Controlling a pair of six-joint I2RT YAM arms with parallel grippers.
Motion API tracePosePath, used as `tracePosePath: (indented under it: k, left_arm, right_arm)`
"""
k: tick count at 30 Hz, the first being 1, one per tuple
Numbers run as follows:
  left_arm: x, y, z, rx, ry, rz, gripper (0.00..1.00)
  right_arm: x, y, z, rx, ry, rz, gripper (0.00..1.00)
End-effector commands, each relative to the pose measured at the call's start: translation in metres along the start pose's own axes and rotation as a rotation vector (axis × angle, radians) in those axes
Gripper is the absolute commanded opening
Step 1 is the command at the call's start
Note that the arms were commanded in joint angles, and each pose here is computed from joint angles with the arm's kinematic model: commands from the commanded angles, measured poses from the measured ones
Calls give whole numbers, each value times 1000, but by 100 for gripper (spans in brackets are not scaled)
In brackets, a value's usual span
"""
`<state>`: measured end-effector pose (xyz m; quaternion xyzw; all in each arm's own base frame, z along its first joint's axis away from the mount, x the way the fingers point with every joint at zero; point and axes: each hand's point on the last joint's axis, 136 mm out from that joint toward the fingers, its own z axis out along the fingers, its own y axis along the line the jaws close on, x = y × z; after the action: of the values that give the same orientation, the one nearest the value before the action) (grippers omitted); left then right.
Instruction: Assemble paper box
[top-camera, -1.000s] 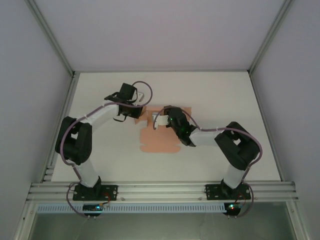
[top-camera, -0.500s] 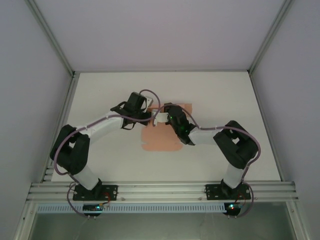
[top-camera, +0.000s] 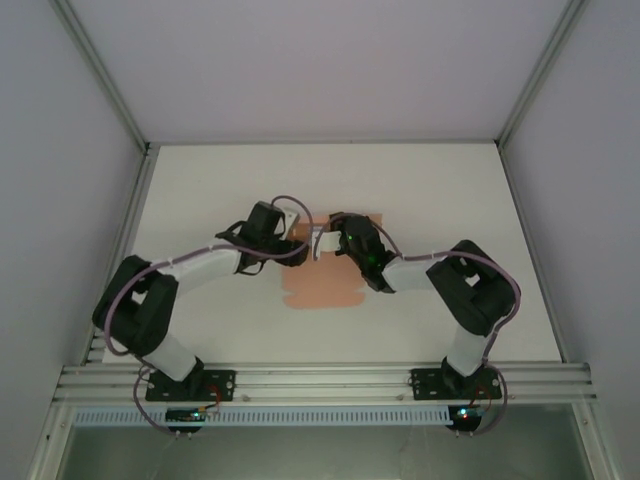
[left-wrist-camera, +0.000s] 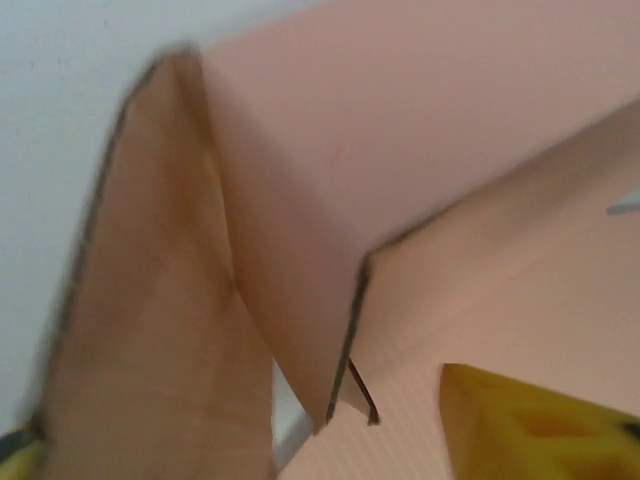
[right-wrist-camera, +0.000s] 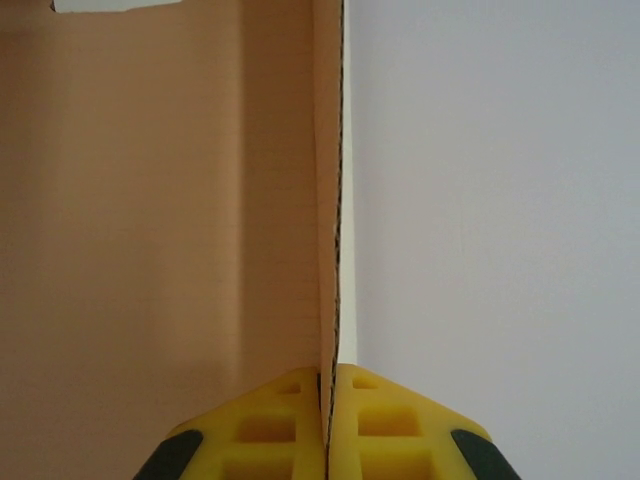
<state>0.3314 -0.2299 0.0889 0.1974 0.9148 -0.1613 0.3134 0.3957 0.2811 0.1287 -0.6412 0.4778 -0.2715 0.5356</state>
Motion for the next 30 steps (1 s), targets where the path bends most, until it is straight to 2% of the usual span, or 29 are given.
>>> tracePosePath:
  k: [1,5,9,11,14,16,25,28,30]
  left_arm:
    - [-24,5,-36,5,-108,-52,99]
    - [-34,22,-73,-26,-181,-120,100]
    - [-38,76,-101,-163,-240,-312,100]
    - [-33,109,-103,-225,-236,-425,99]
    - [-28,154,-92,-307,-200,-537,99]
    - [-29,174,-79,-337,-169,-577,99]
    - [-59,186,0,-199,-92,-548,100]
    - [-65,171,15,-91,-74,-507,93]
    - [-67,156,19,-35,-82,-463,93]
  right_arm:
    - [2,-6,10,51,-13,-71,0]
    - [2,-12,15,86,-27,-107,0]
    - [5,-33,23,162,-1,-100,0]
    - [10,-48,31,224,46,-87,0]
    - [10,-51,36,283,34,-121,0]
    - [9,-44,41,250,25,-122,0]
    - [11,-26,54,201,21,-122,0]
    - [14,-22,55,186,32,-111,0]
    - [15,-20,57,186,37,-114,0]
